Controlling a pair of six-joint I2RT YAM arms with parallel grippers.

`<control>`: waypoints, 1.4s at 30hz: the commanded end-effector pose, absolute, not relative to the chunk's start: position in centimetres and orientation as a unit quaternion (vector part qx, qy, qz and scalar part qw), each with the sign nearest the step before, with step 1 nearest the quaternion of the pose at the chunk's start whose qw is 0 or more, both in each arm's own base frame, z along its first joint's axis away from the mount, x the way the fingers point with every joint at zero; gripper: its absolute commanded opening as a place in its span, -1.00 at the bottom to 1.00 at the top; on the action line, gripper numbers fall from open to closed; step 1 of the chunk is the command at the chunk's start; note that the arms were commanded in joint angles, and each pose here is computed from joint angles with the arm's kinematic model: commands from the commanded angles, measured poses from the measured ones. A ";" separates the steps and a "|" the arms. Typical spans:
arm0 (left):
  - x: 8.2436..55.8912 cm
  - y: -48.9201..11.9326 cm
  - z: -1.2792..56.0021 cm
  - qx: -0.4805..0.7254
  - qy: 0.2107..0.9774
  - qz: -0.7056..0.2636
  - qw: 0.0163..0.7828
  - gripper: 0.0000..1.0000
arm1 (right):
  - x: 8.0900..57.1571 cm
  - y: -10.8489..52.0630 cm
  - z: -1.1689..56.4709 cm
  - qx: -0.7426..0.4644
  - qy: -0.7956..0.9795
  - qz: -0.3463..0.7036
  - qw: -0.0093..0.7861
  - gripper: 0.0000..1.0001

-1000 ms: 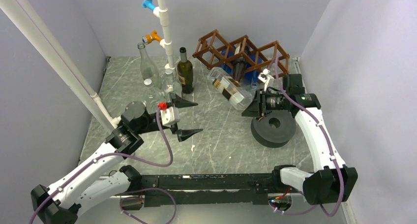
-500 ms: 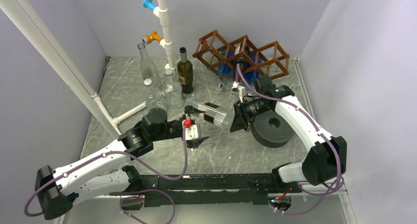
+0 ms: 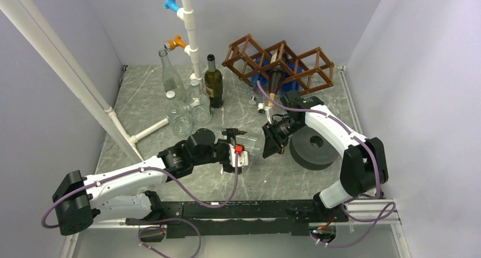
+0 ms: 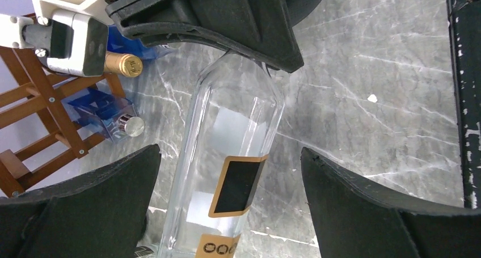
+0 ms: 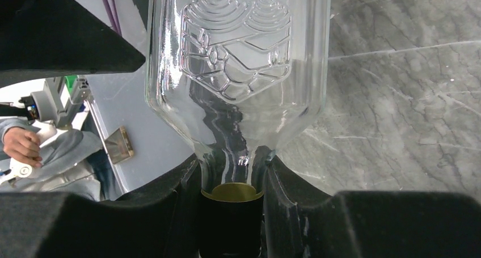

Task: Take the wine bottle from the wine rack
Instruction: Place the wine bottle at the center of the board.

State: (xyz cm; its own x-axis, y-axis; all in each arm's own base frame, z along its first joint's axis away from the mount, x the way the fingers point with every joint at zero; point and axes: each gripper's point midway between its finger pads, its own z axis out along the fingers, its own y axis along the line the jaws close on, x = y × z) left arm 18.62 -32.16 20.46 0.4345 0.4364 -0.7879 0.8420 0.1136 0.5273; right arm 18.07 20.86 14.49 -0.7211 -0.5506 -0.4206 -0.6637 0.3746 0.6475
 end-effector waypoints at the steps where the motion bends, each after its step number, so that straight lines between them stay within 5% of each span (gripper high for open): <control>1: 19.5 -32.8 20.5 0.639 0.486 -0.163 0.573 0.98 | 18.3 23.0 17.2 -0.414 0.762 0.483 0.121 -1.00; 35: 23.4 -33.7 13.5 0.679 0.512 -0.030 0.524 0.98 | 16.7 23.3 15.0 -0.417 0.736 0.528 0.070 -1.00; 42: 23.4 -33.9 13.2 0.682 0.517 -0.024 0.516 0.55 | 16.7 23.3 14.7 -0.418 0.735 0.530 0.062 -1.00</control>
